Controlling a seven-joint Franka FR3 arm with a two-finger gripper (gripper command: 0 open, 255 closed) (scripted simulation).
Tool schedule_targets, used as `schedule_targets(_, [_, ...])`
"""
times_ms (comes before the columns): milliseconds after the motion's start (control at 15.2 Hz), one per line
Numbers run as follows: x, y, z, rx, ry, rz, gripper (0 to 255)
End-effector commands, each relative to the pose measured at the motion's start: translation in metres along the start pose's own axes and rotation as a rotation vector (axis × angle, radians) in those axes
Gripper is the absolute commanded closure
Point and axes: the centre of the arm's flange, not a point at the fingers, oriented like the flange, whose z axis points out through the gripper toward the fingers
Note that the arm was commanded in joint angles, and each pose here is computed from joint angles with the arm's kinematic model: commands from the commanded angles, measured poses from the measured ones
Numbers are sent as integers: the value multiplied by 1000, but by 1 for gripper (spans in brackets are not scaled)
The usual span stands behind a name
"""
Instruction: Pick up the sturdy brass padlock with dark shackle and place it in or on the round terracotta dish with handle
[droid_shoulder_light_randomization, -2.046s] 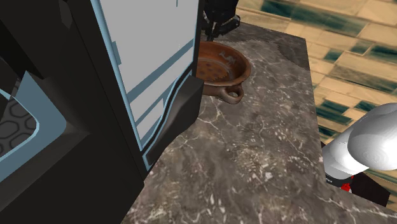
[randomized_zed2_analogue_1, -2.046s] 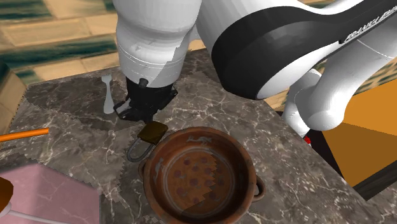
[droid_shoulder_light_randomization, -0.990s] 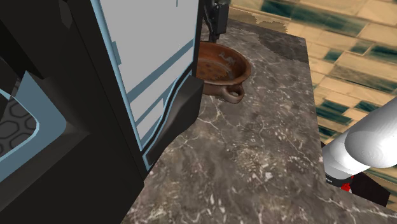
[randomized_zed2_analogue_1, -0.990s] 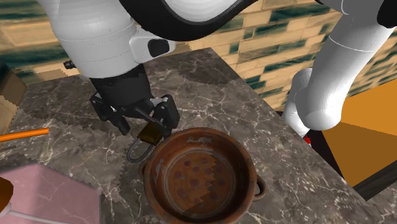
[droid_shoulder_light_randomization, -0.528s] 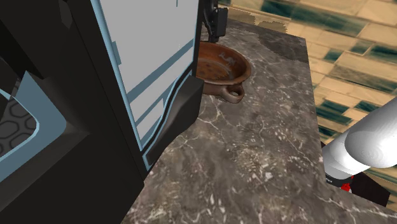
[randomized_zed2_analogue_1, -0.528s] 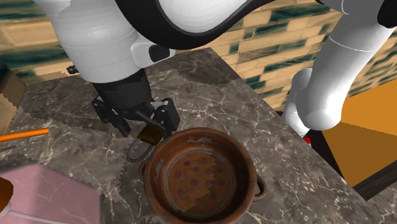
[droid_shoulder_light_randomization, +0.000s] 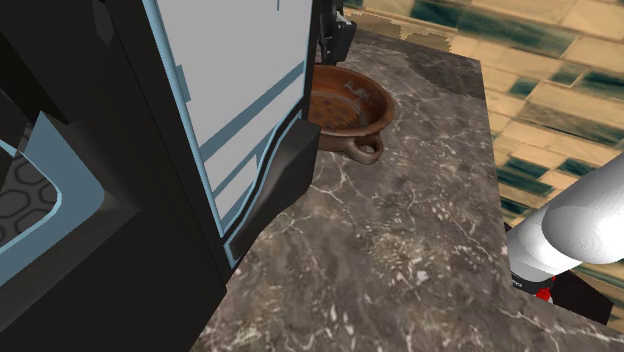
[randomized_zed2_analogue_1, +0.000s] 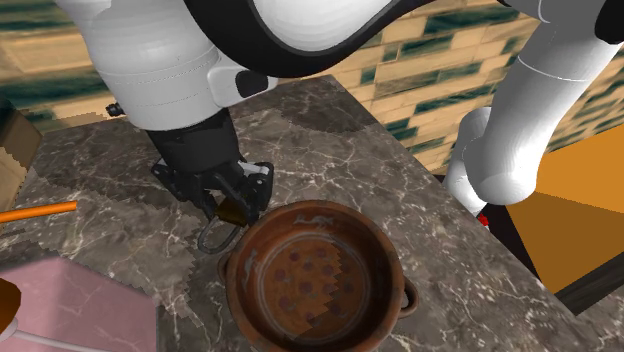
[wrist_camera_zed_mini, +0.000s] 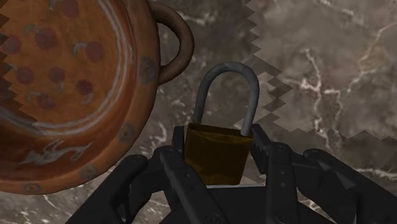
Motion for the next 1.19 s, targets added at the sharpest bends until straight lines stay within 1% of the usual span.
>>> schedule_targets(0, [-1, 1, 3, -8, 2, -2, 255])
schedule_targets(132, [-2, 0, 3, -8, 2, -2, 255])
schedule_targets(1122, [-4, 5, -75, -8, 2, -2, 255])
